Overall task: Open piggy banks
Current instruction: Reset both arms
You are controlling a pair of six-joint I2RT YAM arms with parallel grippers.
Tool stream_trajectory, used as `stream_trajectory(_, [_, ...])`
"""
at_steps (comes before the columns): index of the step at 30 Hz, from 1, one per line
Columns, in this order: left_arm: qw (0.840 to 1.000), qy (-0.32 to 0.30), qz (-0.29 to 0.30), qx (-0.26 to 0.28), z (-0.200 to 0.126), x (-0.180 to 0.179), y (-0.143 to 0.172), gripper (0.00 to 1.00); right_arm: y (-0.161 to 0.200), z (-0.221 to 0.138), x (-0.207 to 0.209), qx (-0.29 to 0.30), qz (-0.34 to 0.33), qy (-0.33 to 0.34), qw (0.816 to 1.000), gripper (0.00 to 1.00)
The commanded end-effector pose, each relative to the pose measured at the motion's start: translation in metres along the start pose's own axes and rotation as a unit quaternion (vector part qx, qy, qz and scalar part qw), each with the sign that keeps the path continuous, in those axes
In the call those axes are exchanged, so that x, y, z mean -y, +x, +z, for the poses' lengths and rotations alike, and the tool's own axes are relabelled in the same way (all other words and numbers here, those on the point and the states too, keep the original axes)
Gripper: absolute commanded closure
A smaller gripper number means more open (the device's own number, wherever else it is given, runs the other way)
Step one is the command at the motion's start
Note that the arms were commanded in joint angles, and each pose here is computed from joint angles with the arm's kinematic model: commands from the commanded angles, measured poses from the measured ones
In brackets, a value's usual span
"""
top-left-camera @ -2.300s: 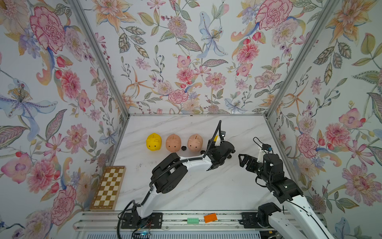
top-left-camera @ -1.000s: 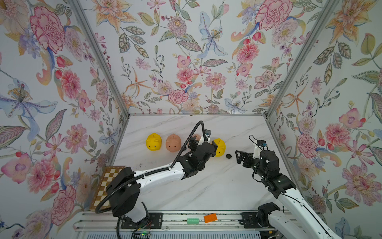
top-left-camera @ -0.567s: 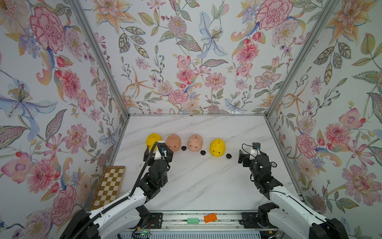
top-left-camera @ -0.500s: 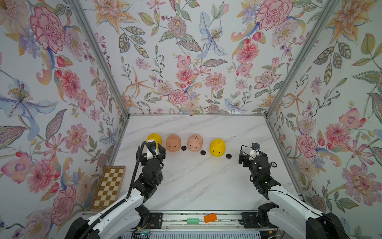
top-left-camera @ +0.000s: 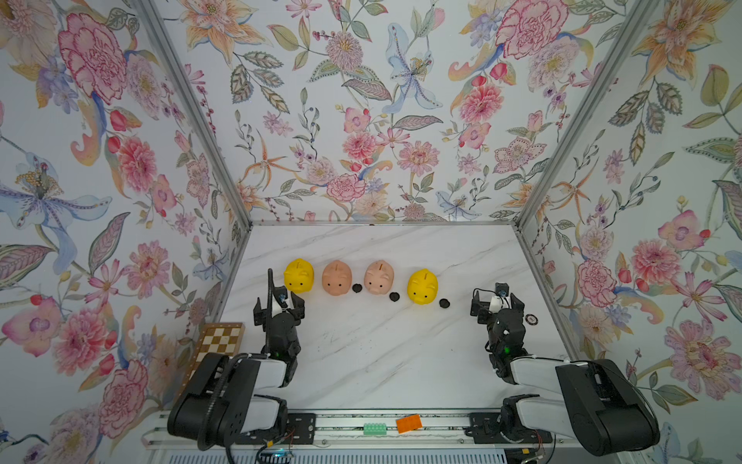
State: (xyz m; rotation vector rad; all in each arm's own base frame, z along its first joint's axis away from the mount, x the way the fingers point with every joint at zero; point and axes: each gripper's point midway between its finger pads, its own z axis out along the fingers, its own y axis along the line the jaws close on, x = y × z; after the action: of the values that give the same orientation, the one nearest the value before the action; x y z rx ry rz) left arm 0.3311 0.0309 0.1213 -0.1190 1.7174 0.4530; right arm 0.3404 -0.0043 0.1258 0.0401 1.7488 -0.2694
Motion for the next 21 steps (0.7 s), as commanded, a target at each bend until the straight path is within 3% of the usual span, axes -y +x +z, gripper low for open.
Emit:
stream_trajectory(1, [0.993,0.070,-0.052,0.074,0.004,0.014,-0.026,0.01,-0.017,0.002,0.008,0.048,0.022,0.006,0.999,0.01])
stream_trajectory(6, [0.994,0.089,-0.044,0.047,0.017,0.024,-0.012,0.01,-0.005,0.011,0.009,0.051,0.046,-0.013,0.998,0.01])
stream_trajectory(10, [0.993,0.096,-0.038,0.050,0.018,0.028,-0.013,0.01,-0.002,0.015,0.021,0.066,0.064,0.023,0.995,0.01])
stream_trajectory(15, [0.995,0.085,-0.036,0.032,0.026,0.027,-0.010,0.01,0.009,0.037,0.022,0.002,0.079,0.005,0.997,0.01])
stream_trajectory(21, [0.995,0.084,-0.036,0.034,0.026,0.027,-0.011,0.01,0.012,0.047,0.030,-0.017,0.095,0.021,0.995,0.01])
